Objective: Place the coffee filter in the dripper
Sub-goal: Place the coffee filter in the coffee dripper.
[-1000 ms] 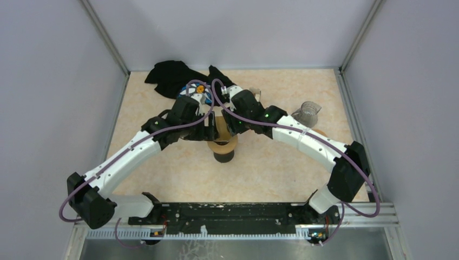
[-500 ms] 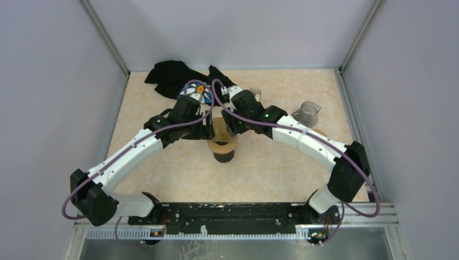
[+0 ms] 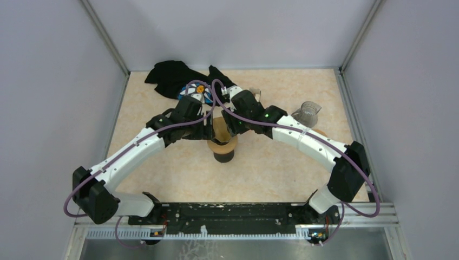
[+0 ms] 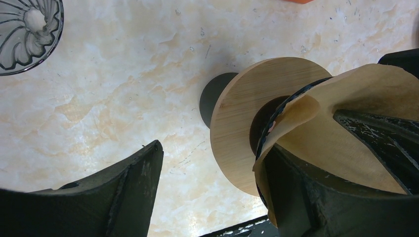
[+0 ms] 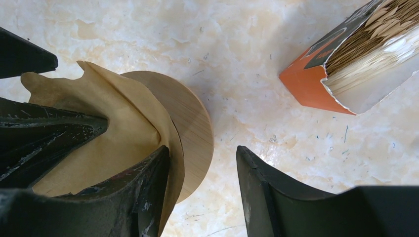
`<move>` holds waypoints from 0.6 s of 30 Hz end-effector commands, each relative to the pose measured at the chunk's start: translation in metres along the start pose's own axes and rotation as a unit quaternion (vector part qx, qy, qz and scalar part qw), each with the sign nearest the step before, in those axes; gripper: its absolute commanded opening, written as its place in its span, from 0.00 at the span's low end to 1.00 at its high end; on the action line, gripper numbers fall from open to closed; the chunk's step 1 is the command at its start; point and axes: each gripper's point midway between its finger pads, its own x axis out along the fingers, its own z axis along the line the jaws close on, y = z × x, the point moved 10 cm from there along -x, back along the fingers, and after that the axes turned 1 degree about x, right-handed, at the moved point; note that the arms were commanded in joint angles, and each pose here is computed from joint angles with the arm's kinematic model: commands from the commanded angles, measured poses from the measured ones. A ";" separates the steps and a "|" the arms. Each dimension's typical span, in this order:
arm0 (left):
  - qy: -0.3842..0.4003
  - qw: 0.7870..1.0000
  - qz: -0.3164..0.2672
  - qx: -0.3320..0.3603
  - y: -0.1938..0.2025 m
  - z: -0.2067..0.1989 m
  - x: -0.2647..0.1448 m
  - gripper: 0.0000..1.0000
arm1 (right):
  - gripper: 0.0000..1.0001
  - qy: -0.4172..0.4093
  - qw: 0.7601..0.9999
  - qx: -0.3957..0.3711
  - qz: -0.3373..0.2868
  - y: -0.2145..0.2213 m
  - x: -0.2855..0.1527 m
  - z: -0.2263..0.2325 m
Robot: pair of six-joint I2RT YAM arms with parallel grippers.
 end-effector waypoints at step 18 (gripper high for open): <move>0.019 1.000 -0.019 -0.008 -0.006 -0.001 -0.012 0.83 | 0.58 -0.048 0.996 0.009 -0.080 -0.030 -0.036 0.008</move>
